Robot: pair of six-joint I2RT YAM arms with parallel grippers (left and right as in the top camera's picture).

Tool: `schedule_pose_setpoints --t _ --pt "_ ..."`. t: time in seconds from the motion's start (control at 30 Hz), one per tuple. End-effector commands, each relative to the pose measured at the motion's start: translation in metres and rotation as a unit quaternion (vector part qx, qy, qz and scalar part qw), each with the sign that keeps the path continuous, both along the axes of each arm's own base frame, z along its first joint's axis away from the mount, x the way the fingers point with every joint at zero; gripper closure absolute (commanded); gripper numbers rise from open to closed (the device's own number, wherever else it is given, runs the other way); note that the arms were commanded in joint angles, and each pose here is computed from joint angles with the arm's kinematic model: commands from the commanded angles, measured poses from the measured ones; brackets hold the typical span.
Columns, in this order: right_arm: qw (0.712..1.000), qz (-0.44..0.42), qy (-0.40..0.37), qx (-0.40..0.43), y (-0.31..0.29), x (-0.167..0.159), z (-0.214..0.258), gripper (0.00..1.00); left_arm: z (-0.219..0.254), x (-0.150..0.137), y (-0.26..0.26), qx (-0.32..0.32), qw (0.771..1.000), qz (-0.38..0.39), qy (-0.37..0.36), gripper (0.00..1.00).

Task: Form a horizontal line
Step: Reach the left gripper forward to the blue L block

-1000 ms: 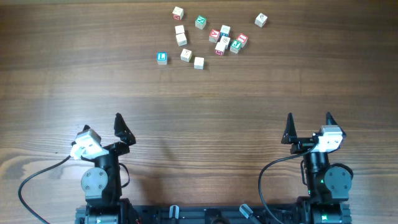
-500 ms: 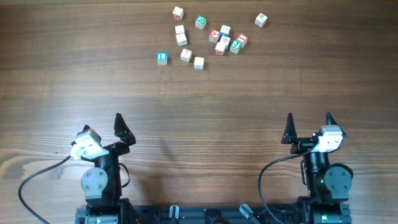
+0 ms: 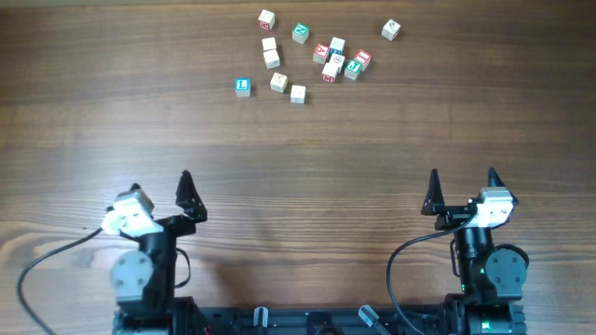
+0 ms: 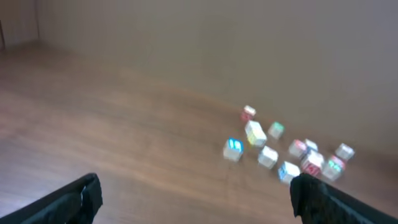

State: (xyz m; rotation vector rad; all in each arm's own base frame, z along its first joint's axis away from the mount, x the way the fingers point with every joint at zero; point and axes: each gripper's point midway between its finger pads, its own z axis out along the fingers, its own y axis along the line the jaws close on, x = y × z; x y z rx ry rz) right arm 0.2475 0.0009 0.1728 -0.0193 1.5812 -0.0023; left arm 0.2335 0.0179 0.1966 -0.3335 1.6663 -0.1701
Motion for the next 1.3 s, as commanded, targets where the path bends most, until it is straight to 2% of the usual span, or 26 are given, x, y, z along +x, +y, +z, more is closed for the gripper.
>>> schedule_pose_setpoints --t 0.0,0.07,0.17,0.3,0.37,0.47,0.6,0.67,0.73,0.77,0.8,0.83,0.87,1.17,1.27 --pt "1.000 0.005 0.000 -0.006 0.002 0.000 0.000 0.00 0.080 -0.010 -0.018 0.003 0.999 -0.051 -0.012 0.00" --pt "1.000 0.005 0.000 -0.006 0.002 0.000 0.000 0.00 0.103 -0.006 -0.022 -0.003 0.998 -0.062 0.033 0.00" --pt "1.000 0.005 0.000 -0.006 0.002 0.000 0.000 0.00 0.129 0.018 -0.027 -0.003 0.988 -0.083 0.131 0.00" --pt "1.000 0.005 0.000 -0.006 0.002 0.000 0.000 0.00 0.145 0.065 -0.029 0.012 0.956 -0.112 0.272 0.00" --pt "1.000 0.005 0.000 -0.006 0.002 0.000 0.000 0.00 0.147 0.083 -0.029 0.005 0.943 -0.114 0.312 0.00" --pt "1.000 0.005 0.000 -0.006 0.002 0.000 0.000 0.00 0.139 0.125 -0.031 -0.006 0.917 -0.122 0.379 0.00" --pt "1.000 0.005 0.000 -0.006 0.002 0.000 0.000 0.00 0.119 0.167 -0.039 -0.006 0.904 -0.133 0.406 0.00" --pt "1.000 0.005 0.000 -0.006 0.002 0.000 0.000 0.00 0.113 0.192 -0.046 -0.003 0.910 -0.143 0.389 0.00" --pt "1.000 0.005 0.000 -0.006 0.002 0.000 0.000 0.00 0.111 0.203 -0.047 -0.001 0.914 -0.144 0.380 0.00" --pt "1.000 0.005 0.000 -0.006 0.002 0.000 0.000 0.00 0.111 0.208 -0.047 0.000 0.916 -0.144 0.374 0.11" --pt "1.000 0.005 0.000 -0.006 0.002 0.000 0.000 0.00 0.112 0.212 -0.047 0.000 0.918 -0.144 0.369 0.59" --pt "1.000 0.005 0.000 -0.006 0.002 0.000 0.000 0.00 0.112 0.217 -0.049 -0.009 0.921 -0.139 0.363 0.87" --pt "1.000 0.005 0.000 -0.006 0.002 0.000 0.000 0.00 0.111 0.219 -0.052 -0.009 0.921 -0.142 0.362 0.96" --pt "1.000 0.005 0.000 -0.006 0.002 0.000 0.000 0.00 0.023 0.246 -0.085 -0.004 0.878 -0.168 0.449 0.95" --pt "1.000 0.005 0.000 -0.006 0.002 0.000 0.000 0.00 0.002 0.263 -0.099 0.002 0.876 -0.179 0.449 0.94"
